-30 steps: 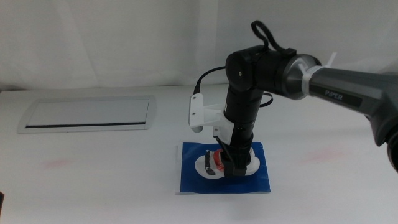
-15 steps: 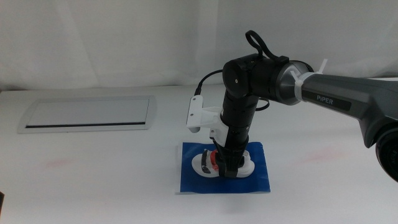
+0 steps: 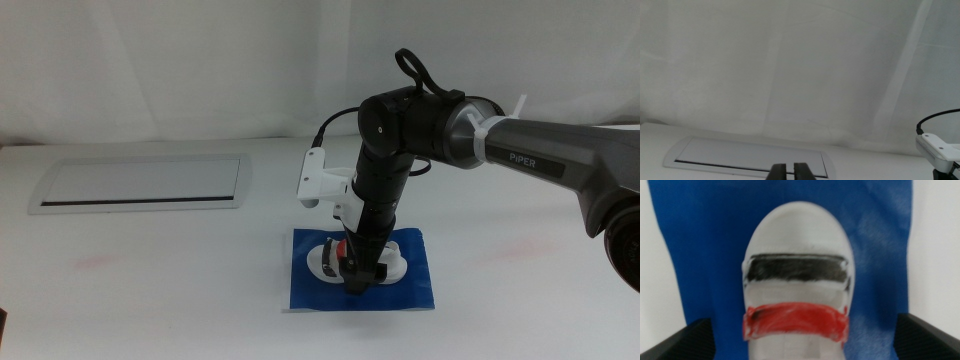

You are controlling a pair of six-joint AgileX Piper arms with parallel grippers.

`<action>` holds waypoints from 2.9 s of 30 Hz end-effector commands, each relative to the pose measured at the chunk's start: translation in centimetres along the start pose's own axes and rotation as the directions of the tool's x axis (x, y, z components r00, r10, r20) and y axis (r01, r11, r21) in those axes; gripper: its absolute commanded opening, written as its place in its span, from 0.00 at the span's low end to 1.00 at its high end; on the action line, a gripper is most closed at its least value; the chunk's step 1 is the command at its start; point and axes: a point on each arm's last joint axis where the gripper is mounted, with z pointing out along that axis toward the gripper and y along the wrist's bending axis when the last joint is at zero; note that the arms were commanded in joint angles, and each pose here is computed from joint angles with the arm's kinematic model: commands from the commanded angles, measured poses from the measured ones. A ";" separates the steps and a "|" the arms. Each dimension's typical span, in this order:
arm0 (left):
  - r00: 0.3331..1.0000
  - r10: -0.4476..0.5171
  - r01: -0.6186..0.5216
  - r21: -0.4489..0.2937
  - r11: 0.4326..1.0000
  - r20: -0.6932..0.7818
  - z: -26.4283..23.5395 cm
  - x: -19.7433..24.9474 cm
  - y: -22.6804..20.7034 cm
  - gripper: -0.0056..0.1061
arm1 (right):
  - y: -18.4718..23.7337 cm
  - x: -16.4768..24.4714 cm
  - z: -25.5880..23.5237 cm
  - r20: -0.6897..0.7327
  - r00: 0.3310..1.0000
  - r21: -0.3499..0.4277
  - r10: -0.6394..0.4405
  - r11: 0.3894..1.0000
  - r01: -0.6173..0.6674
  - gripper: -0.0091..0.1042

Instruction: Use one arm to grab the shoe from the table and place it on the mat.

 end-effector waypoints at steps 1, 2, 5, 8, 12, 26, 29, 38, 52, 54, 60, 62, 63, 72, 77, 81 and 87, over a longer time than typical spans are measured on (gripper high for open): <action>1.000 0.000 0.000 0.000 1.000 0.008 -0.1 1.0 0.2 0.03 | -0.2 -0.4 -0.2 0.025 1.000 0.022 -0.002 1.000 0.002 0.99; 1.000 0.000 0.000 0.000 1.000 0.008 -0.1 1.0 0.2 0.03 | -0.2 -0.4 -0.2 0.026 1.000 0.021 -0.002 1.000 0.001 0.99; 1.000 0.000 0.000 0.000 1.000 0.008 -0.1 1.0 0.2 0.03 | -0.1 -0.4 -0.3 0.029 1.000 0.021 0.001 1.000 -0.001 0.98; 1.000 0.000 0.000 0.000 1.000 0.008 -0.1 1.0 0.2 0.03 | -0.1 -0.6 -1.5 0.047 0.999 0.036 0.015 0.999 -0.017 0.98; 1.000 0.000 0.000 0.000 1.000 0.008 -0.1 1.0 0.2 0.03 | 0.1 -0.8 -3.8 0.079 0.997 0.075 0.005 0.997 -0.011 0.98; 1.000 0.000 0.000 0.000 1.000 0.008 -0.1 1.0 0.2 0.03 | -2.4 -0.7 -14.7 0.422 0.708 0.159 0.566 0.723 -0.672 0.98; 1.000 0.000 0.000 0.000 1.000 0.008 -0.1 1.0 0.2 0.03 | -5.2 4.3 -16.0 0.402 0.469 0.087 0.787 0.477 -0.875 0.98; 1.000 0.000 0.000 0.000 1.000 0.008 -0.1 1.0 0.2 0.03 | -8.5 15.7 -19.3 0.384 0.280 0.275 0.880 0.180 -0.944 0.98; 1.000 0.000 0.000 0.000 1.000 0.008 -0.1 1.0 0.2 0.03 | -1.0 22.6 -26.8 0.614 0.229 0.260 0.755 0.080 -0.962 0.61; 1.000 0.000 0.000 0.000 1.000 0.008 -0.1 1.0 0.2 0.03 | 1.1 22.8 -27.4 0.667 0.237 0.255 0.706 0.083 -0.963 0.31; 1.000 0.000 0.000 0.000 1.000 0.008 -0.1 1.0 0.2 0.03 | 7.8 23.7 -27.6 0.775 0.247 0.244 0.582 0.085 -0.966 0.06; 1.000 0.000 0.000 0.000 1.000 0.008 -0.1 1.0 0.2 0.03 | 10.4 24.2 -27.6 0.806 0.251 0.244 0.536 0.084 -0.966 0.06; 1.000 0.000 0.000 0.000 1.000 0.008 -0.1 1.0 0.2 0.03 | 11.8 24.4 -27.4 0.819 0.253 0.245 0.515 0.086 -0.966 0.06; 1.000 0.000 0.000 0.000 1.000 0.008 -0.1 1.0 0.2 0.03 | 22.8 26.7 -23.0 0.905 0.233 0.216 0.356 0.089 -0.972 0.06; 1.000 0.000 0.000 0.000 1.000 0.008 -0.1 1.0 0.2 0.03 | 27.5 27.5 -20.1 0.942 0.153 0.127 0.300 0.104 -0.986 0.06; 1.000 0.000 0.000 0.000 1.000 0.008 -0.1 1.0 0.2 0.03 | 29.6 28.1 -17.7 0.958 0.136 0.111 0.251 0.109 -0.988 0.06; 1.000 0.000 0.000 0.000 1.000 0.008 -0.1 1.0 0.2 0.03 | 29.2 28.7 -14.2 0.956 0.204 0.184 0.210 0.113 -0.976 0.06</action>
